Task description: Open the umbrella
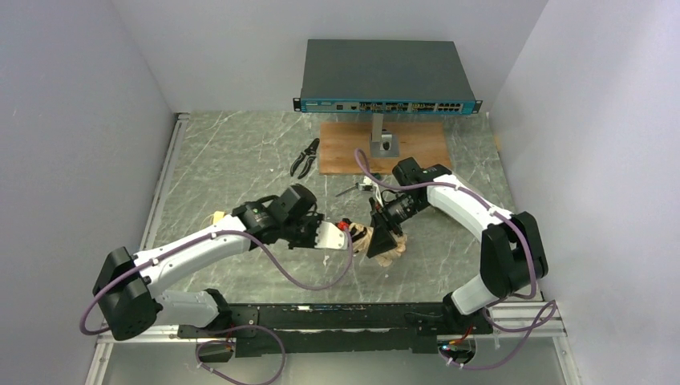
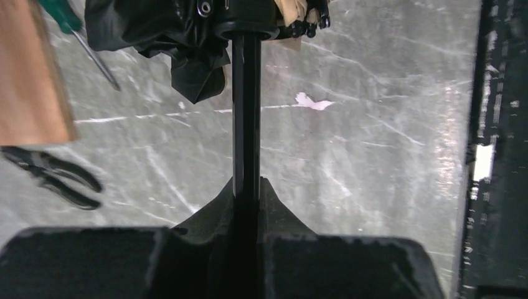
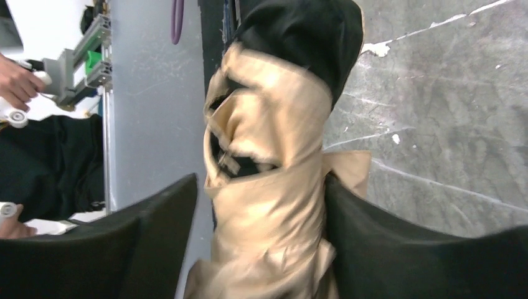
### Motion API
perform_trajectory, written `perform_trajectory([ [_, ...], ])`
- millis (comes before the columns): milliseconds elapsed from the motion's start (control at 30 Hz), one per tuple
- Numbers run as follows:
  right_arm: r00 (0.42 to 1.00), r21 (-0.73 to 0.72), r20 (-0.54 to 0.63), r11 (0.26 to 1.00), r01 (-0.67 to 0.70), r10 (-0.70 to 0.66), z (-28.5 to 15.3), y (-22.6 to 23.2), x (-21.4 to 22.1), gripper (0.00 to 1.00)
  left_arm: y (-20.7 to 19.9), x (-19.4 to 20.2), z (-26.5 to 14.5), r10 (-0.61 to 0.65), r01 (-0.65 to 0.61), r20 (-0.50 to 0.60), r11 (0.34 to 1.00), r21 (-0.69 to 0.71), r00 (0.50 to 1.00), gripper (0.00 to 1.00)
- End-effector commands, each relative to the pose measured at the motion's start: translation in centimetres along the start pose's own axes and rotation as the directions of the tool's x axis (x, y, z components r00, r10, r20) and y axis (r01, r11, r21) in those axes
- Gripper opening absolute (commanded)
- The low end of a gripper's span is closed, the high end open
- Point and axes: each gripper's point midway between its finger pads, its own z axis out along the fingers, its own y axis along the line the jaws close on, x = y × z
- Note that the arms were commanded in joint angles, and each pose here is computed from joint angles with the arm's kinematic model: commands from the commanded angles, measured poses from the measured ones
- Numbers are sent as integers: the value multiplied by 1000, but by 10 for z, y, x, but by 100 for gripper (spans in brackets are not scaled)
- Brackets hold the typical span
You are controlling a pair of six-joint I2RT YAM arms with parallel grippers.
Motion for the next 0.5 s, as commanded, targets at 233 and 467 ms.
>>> perform_trajectory([
  [233, 917, 533, 75, 793, 296, -392, -71, -17, -60, 100, -8, -9, -39, -328, 270, 256, 934, 236, 910, 0],
  [467, 865, 609, -4, 685, 401, -502, -83, -7, -66, 100, 0, -6, -35, -370, 308, 260, 918, 248, 892, 0],
])
